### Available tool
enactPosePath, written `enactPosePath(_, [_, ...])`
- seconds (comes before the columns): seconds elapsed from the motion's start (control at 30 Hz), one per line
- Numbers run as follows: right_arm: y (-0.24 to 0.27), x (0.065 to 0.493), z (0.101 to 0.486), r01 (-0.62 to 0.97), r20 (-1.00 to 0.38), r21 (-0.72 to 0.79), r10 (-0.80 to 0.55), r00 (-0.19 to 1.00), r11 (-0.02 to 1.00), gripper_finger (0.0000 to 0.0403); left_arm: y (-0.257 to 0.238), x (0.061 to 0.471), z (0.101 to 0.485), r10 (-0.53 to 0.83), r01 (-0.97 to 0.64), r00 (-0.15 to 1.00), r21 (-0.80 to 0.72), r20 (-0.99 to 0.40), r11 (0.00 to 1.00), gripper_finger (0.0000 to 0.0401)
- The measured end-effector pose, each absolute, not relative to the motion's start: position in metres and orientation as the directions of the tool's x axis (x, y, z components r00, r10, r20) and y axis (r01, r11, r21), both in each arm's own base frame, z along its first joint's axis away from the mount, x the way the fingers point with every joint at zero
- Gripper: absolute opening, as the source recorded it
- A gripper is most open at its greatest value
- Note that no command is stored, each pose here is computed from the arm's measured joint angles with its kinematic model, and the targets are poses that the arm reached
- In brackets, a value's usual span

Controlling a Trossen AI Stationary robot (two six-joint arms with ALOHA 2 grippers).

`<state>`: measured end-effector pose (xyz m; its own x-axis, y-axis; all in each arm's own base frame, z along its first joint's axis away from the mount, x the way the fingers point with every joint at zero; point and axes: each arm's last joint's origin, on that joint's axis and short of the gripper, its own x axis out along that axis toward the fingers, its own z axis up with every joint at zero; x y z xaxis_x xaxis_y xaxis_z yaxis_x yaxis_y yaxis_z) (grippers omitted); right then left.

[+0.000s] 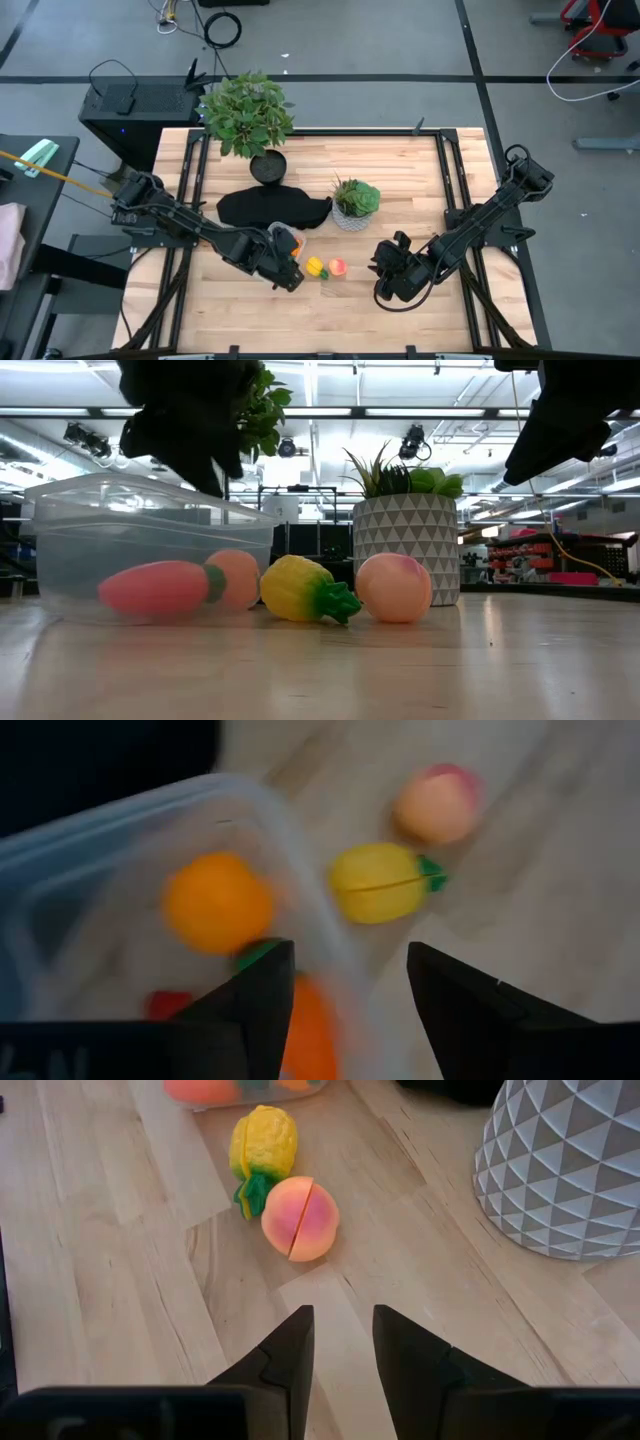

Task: Pick and placing Produce into tupperware
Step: Put the pineapple into the transparent bin

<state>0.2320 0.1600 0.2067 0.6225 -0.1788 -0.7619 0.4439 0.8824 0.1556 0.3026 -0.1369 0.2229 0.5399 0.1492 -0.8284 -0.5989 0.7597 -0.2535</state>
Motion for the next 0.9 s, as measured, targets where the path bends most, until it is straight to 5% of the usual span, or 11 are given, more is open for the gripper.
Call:
enactPosePath(0.2, [0.16, 0.232, 0.207, 0.447, -0.762, 0.159, -0.179, 0.622, 0.88, 0.0112, -0.137, 0.305, 0.228, 0.149, -0.511, 0.583, -0.218, -0.798, 0.832, 0.0193])
enactPosePath(0.33, [0.16, 0.232, 0.207, 0.447, -0.762, 0.159, -0.178, 0.622, 0.88, 0.0112, -0.149, 0.319, 0.242, 0.06, -0.255, 0.744, -0.199, -0.666, 0.946, 0.0197])
enactPosePath(0.43, [0.16, 0.232, 0.207, 0.447, -0.762, 0.159, -0.178, 0.623, 0.88, 0.0112, -0.158, 0.327, 0.248, 0.014, -0.046, 0.815, -0.041, -0.58, 0.998, 0.0202])
enactPosePath(0.6, [0.16, 0.232, 0.207, 0.447, -0.762, 0.159, -0.179, 0.622, 0.88, 0.0112, -0.159, 0.332, 0.241, -0.013, 0.132, 0.811, 0.161, -0.585, 0.978, 0.0215])
enactPosePath(0.9, [0.16, 0.232, 0.207, 0.449, -0.76, 0.165, -0.177, 0.625, 0.878, 0.0112, -0.146, 0.361, 0.245, 0.0, 0.325, 0.667, 0.291, -0.745, 0.9, 0.0258])
